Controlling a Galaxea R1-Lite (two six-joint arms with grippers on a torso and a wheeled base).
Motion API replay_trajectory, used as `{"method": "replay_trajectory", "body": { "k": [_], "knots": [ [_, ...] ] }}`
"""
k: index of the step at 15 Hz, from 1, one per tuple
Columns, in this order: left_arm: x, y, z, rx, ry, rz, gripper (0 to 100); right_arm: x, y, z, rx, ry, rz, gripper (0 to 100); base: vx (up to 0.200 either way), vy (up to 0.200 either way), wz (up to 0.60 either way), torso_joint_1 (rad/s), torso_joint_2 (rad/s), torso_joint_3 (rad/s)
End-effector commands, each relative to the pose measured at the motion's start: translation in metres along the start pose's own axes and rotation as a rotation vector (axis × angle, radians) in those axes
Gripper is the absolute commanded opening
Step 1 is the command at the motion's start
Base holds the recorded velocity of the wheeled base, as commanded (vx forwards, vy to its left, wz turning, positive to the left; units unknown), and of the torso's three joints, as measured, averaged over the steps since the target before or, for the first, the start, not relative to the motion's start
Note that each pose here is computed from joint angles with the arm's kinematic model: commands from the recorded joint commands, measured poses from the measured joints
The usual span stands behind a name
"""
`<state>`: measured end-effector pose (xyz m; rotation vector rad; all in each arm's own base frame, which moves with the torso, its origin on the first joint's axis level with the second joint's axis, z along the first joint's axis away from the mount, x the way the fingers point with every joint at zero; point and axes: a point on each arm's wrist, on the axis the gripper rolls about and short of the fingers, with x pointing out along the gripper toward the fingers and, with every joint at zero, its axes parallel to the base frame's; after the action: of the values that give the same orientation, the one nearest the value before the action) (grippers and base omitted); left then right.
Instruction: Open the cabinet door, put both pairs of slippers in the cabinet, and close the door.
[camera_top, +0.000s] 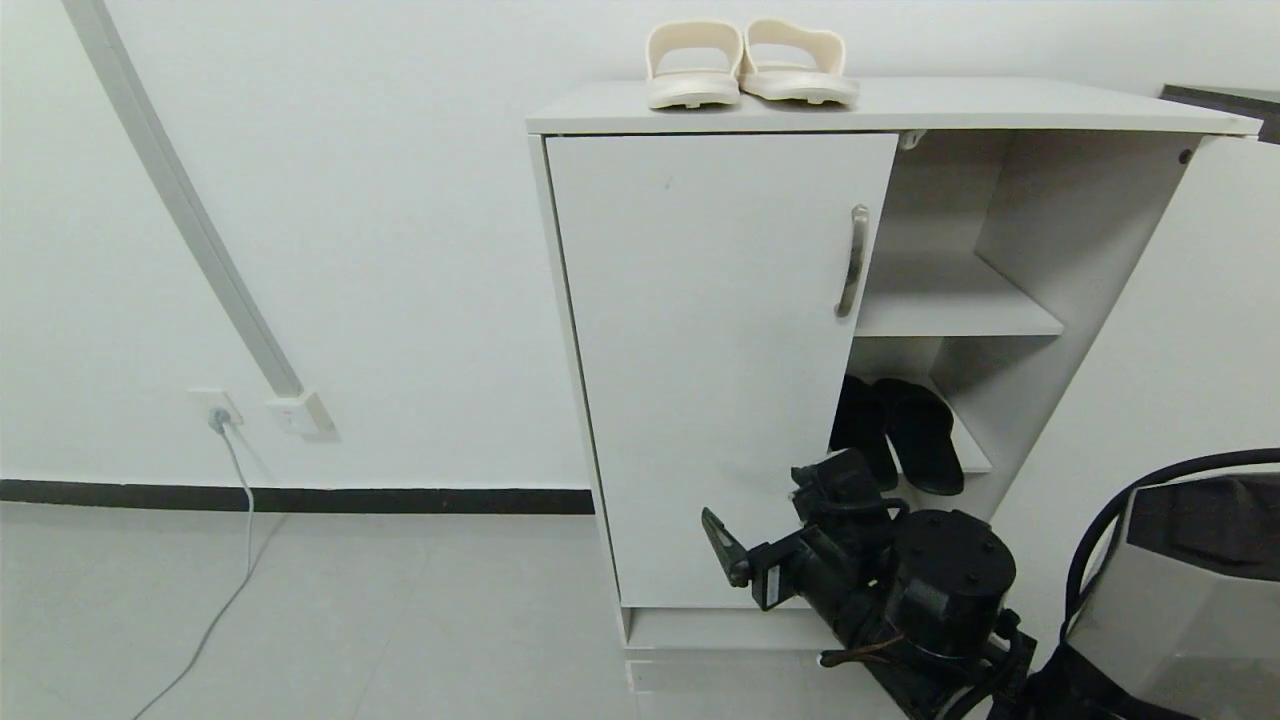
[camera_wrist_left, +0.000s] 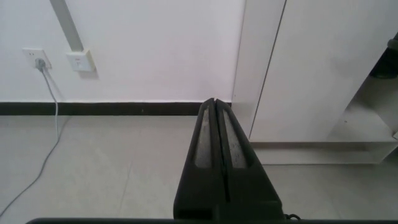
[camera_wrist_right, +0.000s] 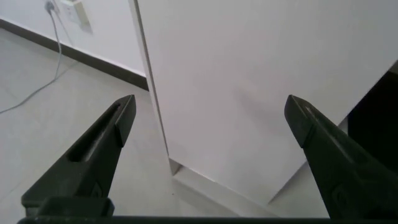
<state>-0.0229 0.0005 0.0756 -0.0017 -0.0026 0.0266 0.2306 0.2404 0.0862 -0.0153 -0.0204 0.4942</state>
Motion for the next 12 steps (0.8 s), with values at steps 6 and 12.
{"method": "replay_trajectory", "body": {
  "k": [6, 12],
  "knots": [
    [0.0001, 0.0, 0.0001, 0.0, 0.001, -0.001, 0, -0.0046, -0.0011, 0.0014, -0.015, 0.004, -0.002, 100, 0.0, 0.0, 0.0, 0.0, 0.0, 0.0],
    [0.0001, 0.0, 0.0001, -0.001, 0.001, 0.001, 0, -0.0052, 0.0024, -0.0018, -0.03, 0.014, 0.009, 100, 0.0, 0.0, 0.0, 0.011, -0.1, -0.138]
  ]
}}
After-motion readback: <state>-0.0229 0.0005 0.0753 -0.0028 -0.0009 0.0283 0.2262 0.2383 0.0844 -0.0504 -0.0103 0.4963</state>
